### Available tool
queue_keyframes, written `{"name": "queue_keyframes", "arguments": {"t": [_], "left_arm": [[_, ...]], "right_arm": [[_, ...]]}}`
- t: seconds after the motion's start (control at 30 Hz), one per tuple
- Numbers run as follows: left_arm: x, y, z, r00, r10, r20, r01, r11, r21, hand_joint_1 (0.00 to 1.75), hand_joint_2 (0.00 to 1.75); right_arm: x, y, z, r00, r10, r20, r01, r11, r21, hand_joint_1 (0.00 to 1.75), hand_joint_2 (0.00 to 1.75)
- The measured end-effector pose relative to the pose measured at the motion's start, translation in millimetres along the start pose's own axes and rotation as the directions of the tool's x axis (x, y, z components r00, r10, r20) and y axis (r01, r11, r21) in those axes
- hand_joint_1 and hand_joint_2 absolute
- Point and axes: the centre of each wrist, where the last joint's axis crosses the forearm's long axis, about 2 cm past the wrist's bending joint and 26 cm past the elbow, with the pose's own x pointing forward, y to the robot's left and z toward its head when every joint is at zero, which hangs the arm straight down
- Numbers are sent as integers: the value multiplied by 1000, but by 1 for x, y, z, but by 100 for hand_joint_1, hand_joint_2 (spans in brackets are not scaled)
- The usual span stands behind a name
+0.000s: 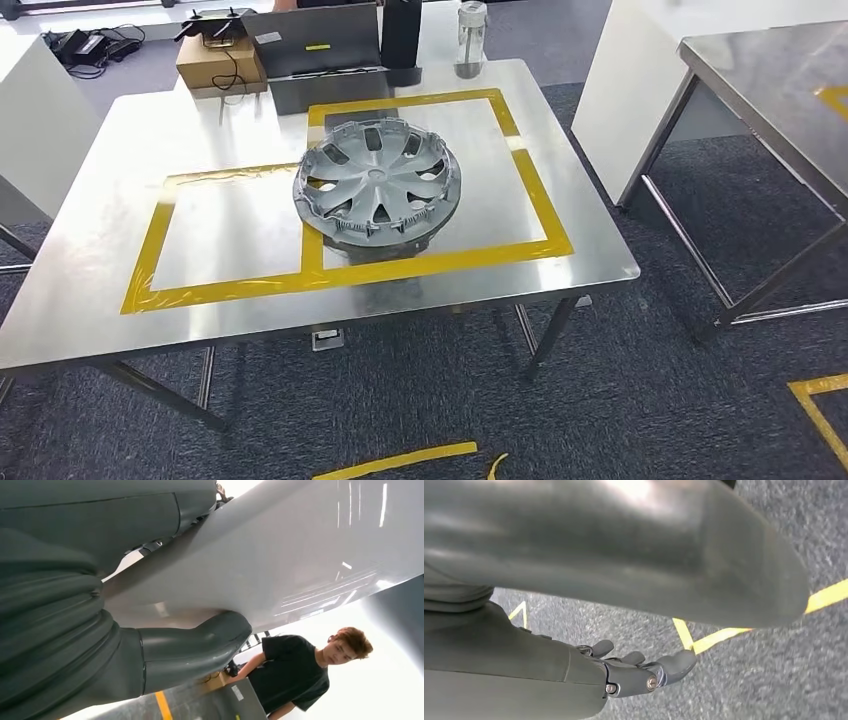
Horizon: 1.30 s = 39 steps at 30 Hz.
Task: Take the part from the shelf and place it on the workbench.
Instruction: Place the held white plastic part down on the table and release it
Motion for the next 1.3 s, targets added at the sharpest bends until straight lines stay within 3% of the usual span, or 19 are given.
{"name": "queue_keyframes", "arguments": {"t": [0.33, 0.47, 0.63, 0.87, 1.03, 1.17, 1.3], "left_arm": [[-13, -14, -1, 995, 37, -95, -41, 998, -44, 175, 175], [-24, -27, -1, 971, 84, -222, -112, 987, -117, 175, 175], [-46, -49, 5, 938, 43, -344, -130, 963, -234, 175, 175], [-74, -107, 1, 898, -144, -417, -69, 888, -455, 175, 175], [-69, -153, 10, 877, -215, -429, -90, 804, -588, 175, 175], [-60, -184, 18, 885, -257, -388, -82, 733, -675, 175, 175], [-53, -200, 23, 895, -272, -352, -73, 691, -719, 0, 175]], "right_arm": [[2, 2, 0, 1000, -1, 4, 1, 1000, 3, 0, 0], [4, 2, 0, 1000, 3, -2, -3, 1000, 4, 0, 0], [4, 3, 0, 1000, 15, -11, -15, 1000, 7, 0, 0], [9, 3, 0, 1000, 29, 8, -30, 999, 17, 0, 0], [10, 2, 0, 999, 34, 7, -35, 999, 13, 0, 0], [10, 2, 0, 999, 38, -3, -38, 999, 13, 0, 0], [9, 2, 0, 999, 42, -10, -42, 999, 13, 0, 0]]}}
